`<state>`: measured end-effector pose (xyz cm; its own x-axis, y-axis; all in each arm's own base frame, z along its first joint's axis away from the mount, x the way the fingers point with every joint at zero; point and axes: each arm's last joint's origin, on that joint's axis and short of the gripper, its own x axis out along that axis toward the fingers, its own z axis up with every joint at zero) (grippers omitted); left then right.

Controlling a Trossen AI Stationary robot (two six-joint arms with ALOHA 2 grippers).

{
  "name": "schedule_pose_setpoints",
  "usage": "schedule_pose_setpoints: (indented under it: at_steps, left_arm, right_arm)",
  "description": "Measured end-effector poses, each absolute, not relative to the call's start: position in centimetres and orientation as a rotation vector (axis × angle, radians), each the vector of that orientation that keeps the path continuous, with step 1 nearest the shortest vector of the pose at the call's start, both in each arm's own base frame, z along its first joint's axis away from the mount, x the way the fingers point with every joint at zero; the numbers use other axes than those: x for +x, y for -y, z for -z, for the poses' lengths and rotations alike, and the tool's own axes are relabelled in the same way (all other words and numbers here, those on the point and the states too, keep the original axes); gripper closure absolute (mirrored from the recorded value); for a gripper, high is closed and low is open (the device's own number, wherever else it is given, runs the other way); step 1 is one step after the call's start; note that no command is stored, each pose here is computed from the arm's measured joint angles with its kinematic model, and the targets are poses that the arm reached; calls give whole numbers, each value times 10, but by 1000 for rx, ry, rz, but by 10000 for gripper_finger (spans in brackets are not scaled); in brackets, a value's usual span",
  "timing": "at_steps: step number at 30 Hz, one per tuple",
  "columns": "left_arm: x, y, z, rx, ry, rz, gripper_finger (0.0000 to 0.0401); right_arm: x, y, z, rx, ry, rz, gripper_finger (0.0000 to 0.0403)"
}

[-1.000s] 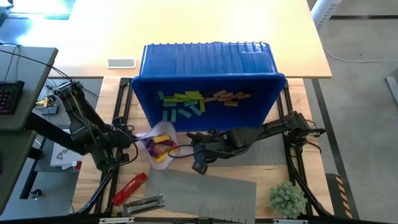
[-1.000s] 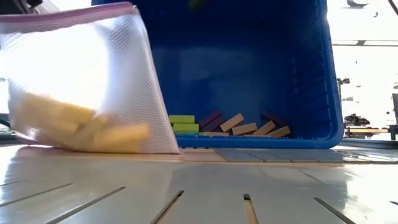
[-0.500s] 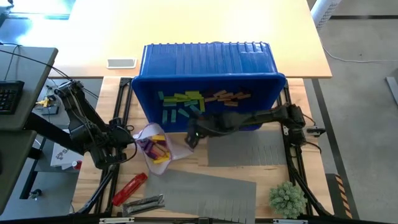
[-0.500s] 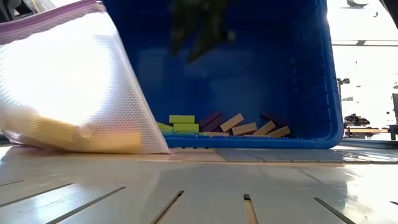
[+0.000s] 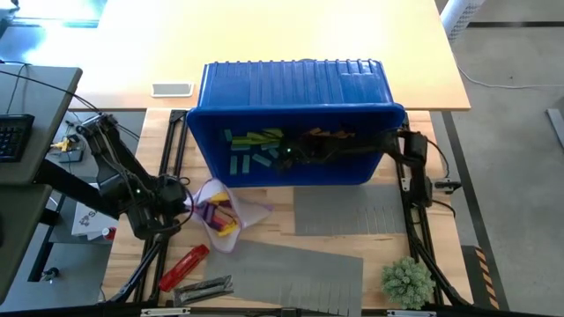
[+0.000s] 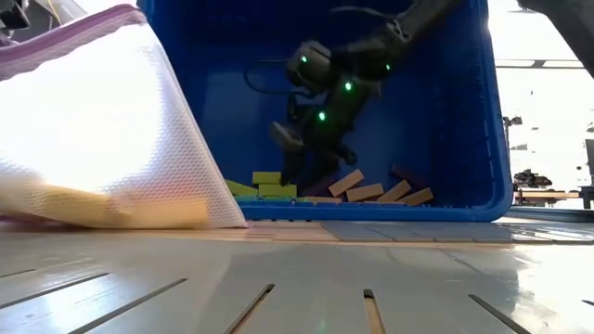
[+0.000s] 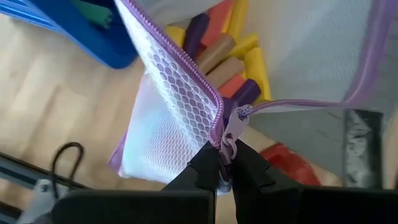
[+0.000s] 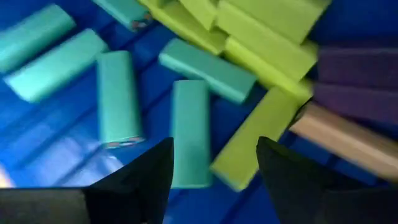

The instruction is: Sort blocks

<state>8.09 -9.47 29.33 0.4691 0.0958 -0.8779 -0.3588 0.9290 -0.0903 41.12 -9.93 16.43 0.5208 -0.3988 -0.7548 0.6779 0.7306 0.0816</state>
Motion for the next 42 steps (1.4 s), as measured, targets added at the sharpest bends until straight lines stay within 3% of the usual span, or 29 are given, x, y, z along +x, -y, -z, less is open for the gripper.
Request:
schedule_pose_setpoints:
  at_steps: [6,13,20,24,36,42]
  left_arm:
    - [88,90,-293,-337,-1065,-329,401]
    - [99,85,-302,-378,-1062,-315,401]
    - [105,77,-311,-352,-1028,-326,401]
    - [106,76,-311,-328,-1032,-320,401]
    - [107,75,-311,-326,-1030,-322,401]
    - [107,76,-311,-313,-1027,-309,401]
  right_arm:
    - [412,112,-141,243,-775,560,191]
    - [420,108,-117,219,-798,488,191]
    - [420,100,-118,217,-821,417,198]
    - [420,96,-117,225,-837,389,232]
    - [418,89,-132,306,-816,353,397]
    - [409,71,-170,183,-809,357,401]
